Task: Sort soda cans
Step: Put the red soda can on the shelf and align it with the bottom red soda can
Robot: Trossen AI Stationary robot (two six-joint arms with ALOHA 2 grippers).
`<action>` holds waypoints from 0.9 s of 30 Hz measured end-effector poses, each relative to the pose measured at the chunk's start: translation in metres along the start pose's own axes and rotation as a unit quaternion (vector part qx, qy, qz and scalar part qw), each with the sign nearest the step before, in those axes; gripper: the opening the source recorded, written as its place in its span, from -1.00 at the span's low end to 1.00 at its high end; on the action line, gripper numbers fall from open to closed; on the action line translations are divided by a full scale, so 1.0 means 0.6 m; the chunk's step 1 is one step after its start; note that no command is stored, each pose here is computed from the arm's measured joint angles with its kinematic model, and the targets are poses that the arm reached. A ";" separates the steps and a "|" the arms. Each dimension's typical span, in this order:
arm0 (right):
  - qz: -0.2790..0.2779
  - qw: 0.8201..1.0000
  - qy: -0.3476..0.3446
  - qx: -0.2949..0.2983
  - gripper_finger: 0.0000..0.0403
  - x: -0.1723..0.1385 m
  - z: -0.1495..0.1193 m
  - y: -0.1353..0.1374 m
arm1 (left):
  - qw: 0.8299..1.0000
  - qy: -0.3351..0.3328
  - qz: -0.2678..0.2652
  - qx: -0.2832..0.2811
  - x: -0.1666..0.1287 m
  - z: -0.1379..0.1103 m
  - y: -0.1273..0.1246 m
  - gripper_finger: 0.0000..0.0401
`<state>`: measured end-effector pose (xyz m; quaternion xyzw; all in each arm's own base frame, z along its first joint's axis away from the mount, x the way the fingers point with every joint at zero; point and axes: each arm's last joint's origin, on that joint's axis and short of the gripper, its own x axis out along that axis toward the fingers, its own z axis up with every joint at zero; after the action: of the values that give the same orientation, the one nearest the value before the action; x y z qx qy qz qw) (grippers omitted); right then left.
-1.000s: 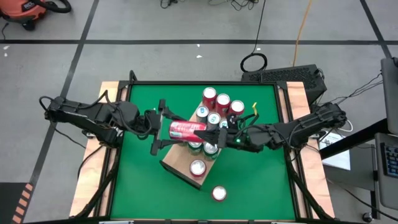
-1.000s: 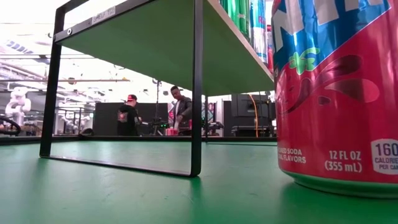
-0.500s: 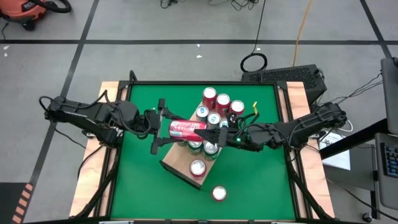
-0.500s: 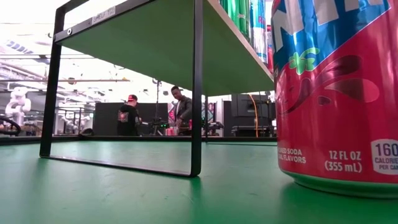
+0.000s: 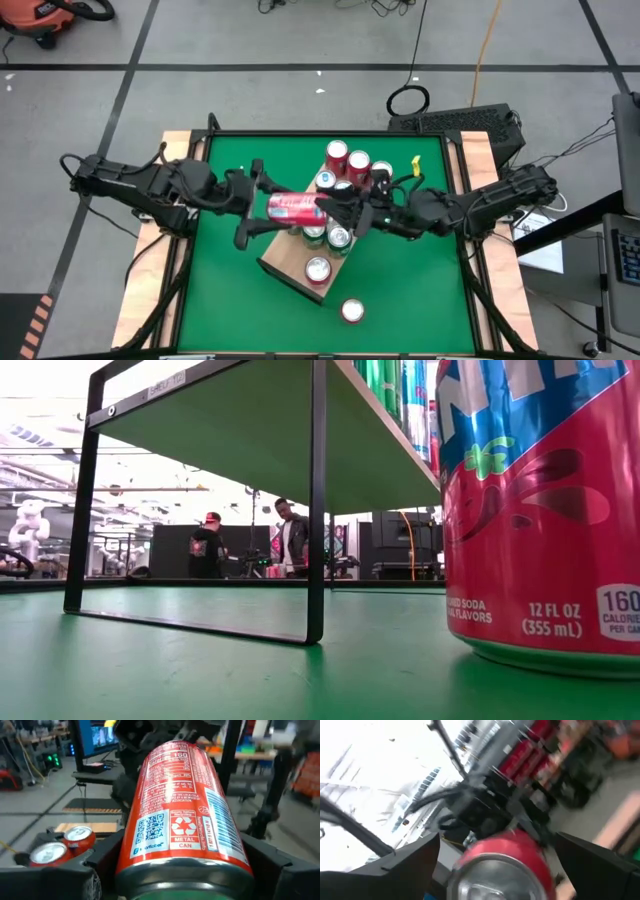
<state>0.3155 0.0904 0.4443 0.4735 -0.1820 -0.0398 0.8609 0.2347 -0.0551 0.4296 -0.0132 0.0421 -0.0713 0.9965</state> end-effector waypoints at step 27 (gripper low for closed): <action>0.054 0.961 -0.020 -0.270 0.91 -0.009 0.163 0.129 | 0.930 -0.299 -0.045 -0.208 0.041 0.070 0.024 0.45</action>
<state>0.2678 0.0560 0.5547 0.2119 -0.2071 -0.0505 0.9538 0.2647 -0.0436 0.4687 -0.2429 -0.2447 -0.0982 0.9335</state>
